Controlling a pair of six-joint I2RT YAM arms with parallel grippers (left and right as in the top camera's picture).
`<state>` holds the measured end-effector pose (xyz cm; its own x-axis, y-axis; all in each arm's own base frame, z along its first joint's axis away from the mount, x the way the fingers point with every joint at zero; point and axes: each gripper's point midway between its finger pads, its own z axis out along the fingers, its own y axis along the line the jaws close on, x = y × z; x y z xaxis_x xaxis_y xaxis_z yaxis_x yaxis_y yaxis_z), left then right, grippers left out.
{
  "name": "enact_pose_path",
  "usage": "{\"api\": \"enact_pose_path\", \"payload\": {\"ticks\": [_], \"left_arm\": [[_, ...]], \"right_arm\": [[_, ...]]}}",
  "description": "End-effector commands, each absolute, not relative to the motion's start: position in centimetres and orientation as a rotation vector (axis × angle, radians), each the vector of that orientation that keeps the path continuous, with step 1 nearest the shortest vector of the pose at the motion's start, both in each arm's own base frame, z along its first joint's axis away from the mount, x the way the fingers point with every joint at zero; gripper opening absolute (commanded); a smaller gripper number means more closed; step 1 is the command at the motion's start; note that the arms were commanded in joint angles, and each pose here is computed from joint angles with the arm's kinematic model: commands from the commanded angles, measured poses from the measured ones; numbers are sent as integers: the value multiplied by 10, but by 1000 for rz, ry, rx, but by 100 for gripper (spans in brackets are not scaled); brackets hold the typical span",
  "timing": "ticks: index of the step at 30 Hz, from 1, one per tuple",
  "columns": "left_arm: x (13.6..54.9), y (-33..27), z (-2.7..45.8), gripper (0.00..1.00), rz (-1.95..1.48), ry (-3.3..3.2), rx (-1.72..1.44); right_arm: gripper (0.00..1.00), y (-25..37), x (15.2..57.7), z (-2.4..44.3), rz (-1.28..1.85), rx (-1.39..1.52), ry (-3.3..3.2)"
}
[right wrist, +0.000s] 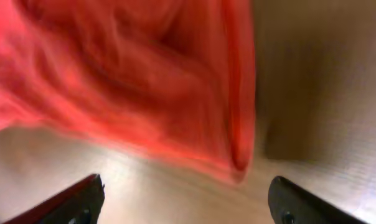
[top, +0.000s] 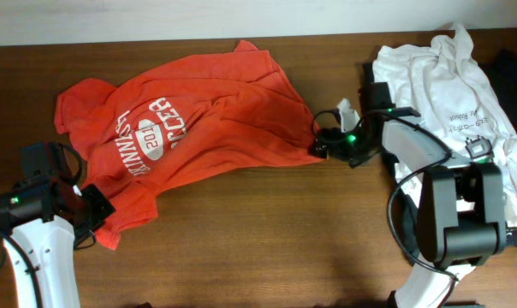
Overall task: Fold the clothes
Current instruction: 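Reach the right gripper to the t-shirt's right edge and pinch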
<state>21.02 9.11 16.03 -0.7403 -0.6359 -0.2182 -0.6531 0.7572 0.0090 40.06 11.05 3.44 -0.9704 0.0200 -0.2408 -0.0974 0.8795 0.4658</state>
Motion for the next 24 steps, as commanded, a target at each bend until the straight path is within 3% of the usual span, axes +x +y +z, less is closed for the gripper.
{"api": "enact_pose_path", "payload": {"ticks": [1, 5, 13, 16, 18, 20, 23, 24], "left_arm": [[210, 95, 166, 0, 151, 2736, -1005], [208, 94, 166, 0, 151, 2744, -1007], [208, 94, 165, 0, 151, 2744, -1008], [208, 94, 165, 0, 150, 2744, -1008], [208, 94, 165, 0, 150, 2744, -1008], [207, 94, 165, 0, 151, 2744, -1008], [207, 94, 165, 0, 150, 2745, -1008], [207, 94, 165, 0, 150, 2745, -1008]], "right_arm": [[87, 107, 430, 32, 475, -122, 2723], [85, 118, 452, 34, 460, -166, 2628], [77, 157, 450, 19, 500, -302, 2607], [66, 157, 453, 20, 497, -303, 2593], [65, 155, 453, 20, 484, -299, 2596], [48, 154, 454, 19, 468, -295, 2596], [4, 153, 451, 18, 468, -294, 2612], [4, 153, 449, 16, 468, -294, 2622]]}}
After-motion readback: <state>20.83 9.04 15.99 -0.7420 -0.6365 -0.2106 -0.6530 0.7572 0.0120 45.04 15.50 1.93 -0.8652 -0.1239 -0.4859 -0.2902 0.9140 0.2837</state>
